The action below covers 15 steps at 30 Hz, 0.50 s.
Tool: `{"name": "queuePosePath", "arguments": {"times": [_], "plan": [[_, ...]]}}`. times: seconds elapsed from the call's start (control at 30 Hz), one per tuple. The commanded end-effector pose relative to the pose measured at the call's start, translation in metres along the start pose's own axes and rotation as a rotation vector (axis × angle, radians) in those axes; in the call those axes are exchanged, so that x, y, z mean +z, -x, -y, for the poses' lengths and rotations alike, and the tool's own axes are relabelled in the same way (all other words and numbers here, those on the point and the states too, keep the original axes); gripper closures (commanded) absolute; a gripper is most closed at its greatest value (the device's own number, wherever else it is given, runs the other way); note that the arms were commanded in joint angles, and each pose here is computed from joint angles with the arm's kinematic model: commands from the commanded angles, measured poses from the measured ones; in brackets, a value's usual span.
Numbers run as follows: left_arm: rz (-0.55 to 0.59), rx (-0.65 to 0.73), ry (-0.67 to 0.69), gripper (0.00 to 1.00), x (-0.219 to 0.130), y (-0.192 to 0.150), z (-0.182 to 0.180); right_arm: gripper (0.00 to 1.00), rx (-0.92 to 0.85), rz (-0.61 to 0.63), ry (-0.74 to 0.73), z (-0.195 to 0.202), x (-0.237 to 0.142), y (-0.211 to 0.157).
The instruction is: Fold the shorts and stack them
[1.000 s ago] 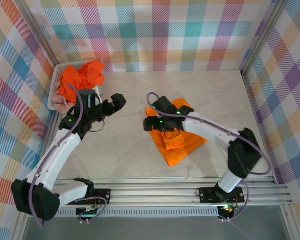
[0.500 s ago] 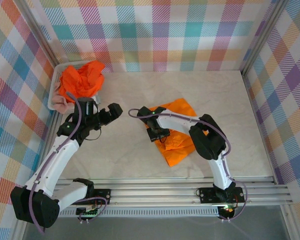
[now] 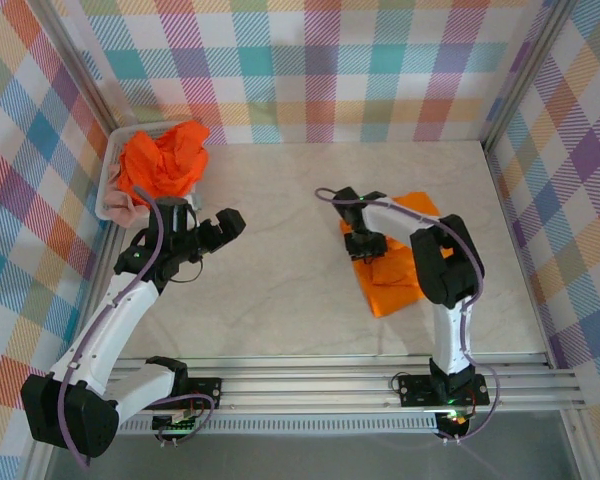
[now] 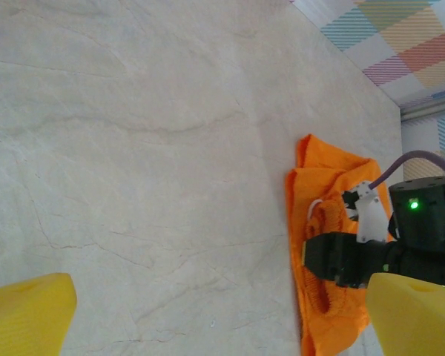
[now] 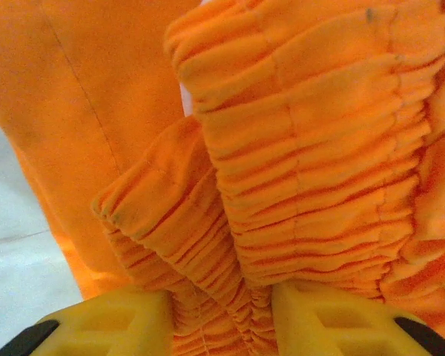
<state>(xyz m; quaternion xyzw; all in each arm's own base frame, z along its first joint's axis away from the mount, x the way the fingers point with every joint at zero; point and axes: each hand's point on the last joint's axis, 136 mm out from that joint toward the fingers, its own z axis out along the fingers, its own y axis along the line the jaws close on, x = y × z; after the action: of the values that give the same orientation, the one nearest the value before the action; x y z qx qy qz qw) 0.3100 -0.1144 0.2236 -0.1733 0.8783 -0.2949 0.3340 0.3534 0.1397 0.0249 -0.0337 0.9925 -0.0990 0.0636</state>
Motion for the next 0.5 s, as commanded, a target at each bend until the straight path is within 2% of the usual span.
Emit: {"name": "queuePosePath", "arguments": {"times": [0.0,0.3,0.47], "plan": [[0.003,-0.001,-0.013,0.00,-0.003,-0.001,-0.002,0.62,0.005,-0.120,-0.036,0.042,0.024,-0.021],[0.004,0.005,-0.008,0.00,-0.005,-0.002,-0.002,0.63,0.147,-0.164,-0.046,0.129,0.045,-0.029],[0.016,0.020,0.015,0.00,-0.010,0.002,-0.003,0.63,0.160,-0.142,-0.044,0.155,0.047,-0.030]]}}
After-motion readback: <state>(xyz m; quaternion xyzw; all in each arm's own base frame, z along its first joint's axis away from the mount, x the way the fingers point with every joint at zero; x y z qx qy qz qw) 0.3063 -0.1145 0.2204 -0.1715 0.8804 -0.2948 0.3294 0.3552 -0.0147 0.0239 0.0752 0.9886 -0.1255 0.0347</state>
